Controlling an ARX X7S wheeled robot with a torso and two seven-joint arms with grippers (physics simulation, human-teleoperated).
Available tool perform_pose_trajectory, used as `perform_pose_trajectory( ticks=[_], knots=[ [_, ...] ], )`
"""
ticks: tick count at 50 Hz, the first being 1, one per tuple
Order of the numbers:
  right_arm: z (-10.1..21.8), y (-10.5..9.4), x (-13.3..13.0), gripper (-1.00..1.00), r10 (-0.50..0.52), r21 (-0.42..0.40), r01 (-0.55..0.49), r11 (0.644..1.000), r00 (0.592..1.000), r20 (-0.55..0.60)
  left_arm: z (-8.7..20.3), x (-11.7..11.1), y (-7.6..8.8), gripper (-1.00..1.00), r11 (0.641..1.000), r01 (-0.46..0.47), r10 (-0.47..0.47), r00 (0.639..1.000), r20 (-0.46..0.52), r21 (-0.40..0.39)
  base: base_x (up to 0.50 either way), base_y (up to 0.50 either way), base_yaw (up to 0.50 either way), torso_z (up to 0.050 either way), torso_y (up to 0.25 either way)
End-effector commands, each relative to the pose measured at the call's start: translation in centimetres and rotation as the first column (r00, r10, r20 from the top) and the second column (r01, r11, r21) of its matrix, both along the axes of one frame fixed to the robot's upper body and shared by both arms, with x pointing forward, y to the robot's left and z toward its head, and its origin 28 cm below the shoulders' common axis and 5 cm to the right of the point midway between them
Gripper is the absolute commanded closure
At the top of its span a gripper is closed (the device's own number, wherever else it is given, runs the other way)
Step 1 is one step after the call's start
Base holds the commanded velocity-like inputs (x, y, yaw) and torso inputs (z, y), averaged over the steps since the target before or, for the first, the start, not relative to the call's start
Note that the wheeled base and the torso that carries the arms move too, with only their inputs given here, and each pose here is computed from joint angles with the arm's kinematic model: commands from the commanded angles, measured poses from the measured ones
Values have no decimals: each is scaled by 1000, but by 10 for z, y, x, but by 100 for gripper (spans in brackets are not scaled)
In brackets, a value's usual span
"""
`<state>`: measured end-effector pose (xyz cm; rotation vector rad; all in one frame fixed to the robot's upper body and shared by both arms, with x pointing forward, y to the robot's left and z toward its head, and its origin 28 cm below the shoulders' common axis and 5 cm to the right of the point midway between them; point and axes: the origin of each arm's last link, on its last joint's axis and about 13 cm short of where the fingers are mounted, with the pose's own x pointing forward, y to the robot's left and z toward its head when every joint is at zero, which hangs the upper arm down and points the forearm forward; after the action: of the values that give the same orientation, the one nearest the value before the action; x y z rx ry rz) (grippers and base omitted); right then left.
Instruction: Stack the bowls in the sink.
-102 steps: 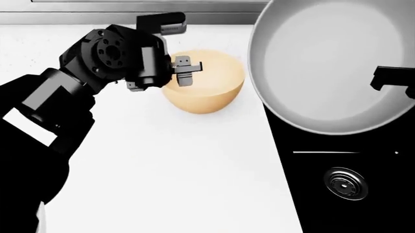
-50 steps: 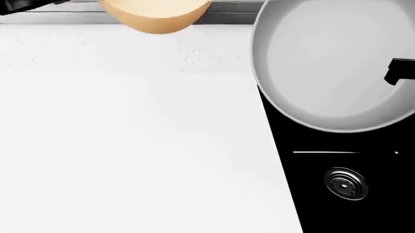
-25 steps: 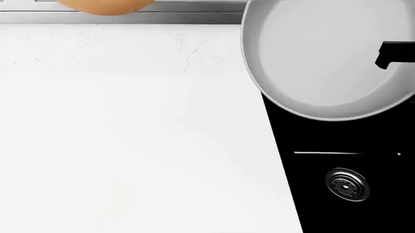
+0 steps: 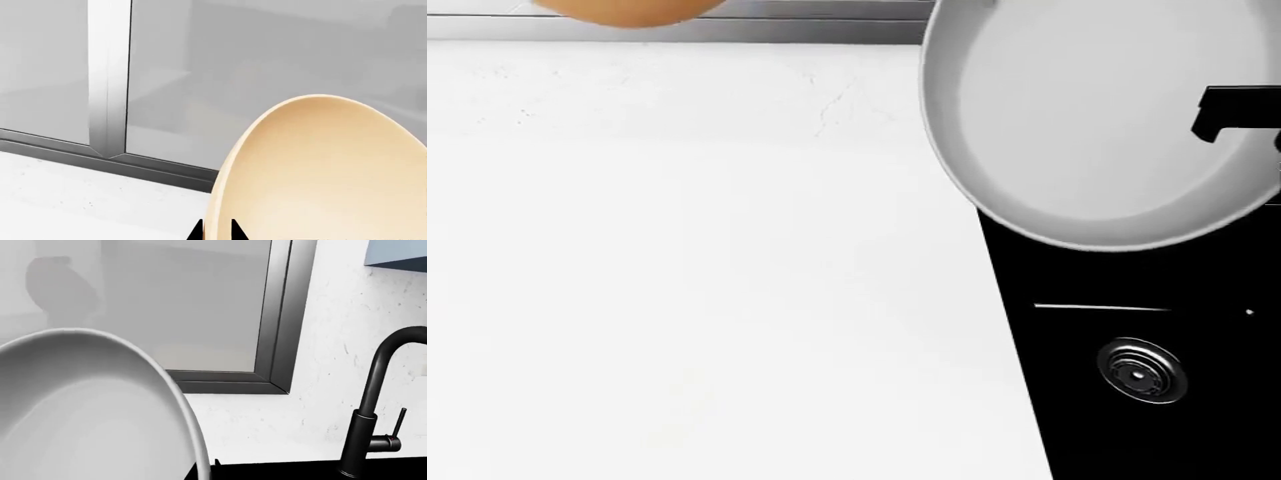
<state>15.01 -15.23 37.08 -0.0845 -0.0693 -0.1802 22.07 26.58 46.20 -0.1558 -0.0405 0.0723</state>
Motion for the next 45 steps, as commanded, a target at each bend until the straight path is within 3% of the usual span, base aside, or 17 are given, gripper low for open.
perform_pose_trajectory(
  ticks=[1, 12, 19, 45],
  knots=[
    [4, -2, -2, 100, -15, -1, 15, 1000, 999, 33, 4, -3, 2, 100, 1000, -1, 1, 1000, 21, -16, -500, -18, 0, 0, 0],
    [4, -2, -3, 100, -13, -4, 13, 1000, 999, 46, 3, -2, 2, 100, 1000, 3, -2, 1000, 22, -18, -500, -18, 0, 0, 0],
    [4, -2, -2, 100, -13, 6, 13, 1000, 999, 47, 3, -3, 1, 100, 1000, 4, -4, 1000, 22, -19, 1, -15, 0, 0, 0],
    [3, -1, 0, 100, 4, 4, -5, 1000, 999, 41, 1, -1, 1, 100, 1000, 14, -14, 1000, 20, -18, -65, -503, 0, 0, 0]
  ],
)
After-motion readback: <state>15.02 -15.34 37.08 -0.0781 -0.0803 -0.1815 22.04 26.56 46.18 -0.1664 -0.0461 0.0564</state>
